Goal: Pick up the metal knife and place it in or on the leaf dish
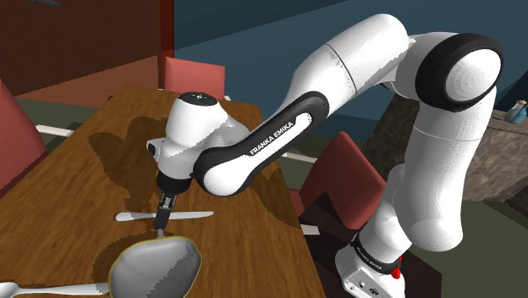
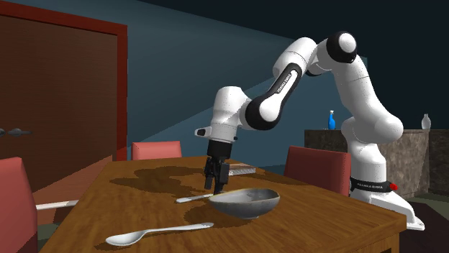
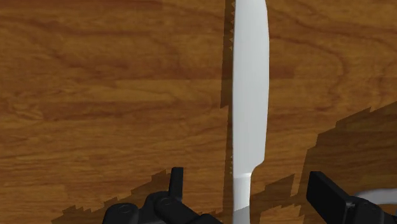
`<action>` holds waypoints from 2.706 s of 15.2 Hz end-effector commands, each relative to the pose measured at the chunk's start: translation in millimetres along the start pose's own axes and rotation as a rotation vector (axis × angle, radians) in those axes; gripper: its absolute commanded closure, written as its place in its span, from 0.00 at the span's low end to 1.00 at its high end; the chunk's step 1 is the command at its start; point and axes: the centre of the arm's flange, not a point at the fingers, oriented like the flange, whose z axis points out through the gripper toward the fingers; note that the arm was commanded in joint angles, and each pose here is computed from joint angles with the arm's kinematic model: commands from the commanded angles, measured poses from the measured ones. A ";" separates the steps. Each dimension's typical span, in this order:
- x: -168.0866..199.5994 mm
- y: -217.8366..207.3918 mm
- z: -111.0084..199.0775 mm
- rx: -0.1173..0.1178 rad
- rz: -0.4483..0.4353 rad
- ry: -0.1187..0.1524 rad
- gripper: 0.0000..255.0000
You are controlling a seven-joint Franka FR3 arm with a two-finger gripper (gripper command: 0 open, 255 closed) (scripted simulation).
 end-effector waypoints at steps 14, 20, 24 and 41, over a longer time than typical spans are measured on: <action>2.9 -0.8 -15.3 0.000 -0.001 0.000 1.00; 9.1 -1.6 -46.3 0.000 -0.001 0.000 1.00; 13.3 -2.2 -67.0 0.000 -0.001 0.000 1.00; 14.0 -82.0 -125.3 0.000 -0.001 0.000 1.00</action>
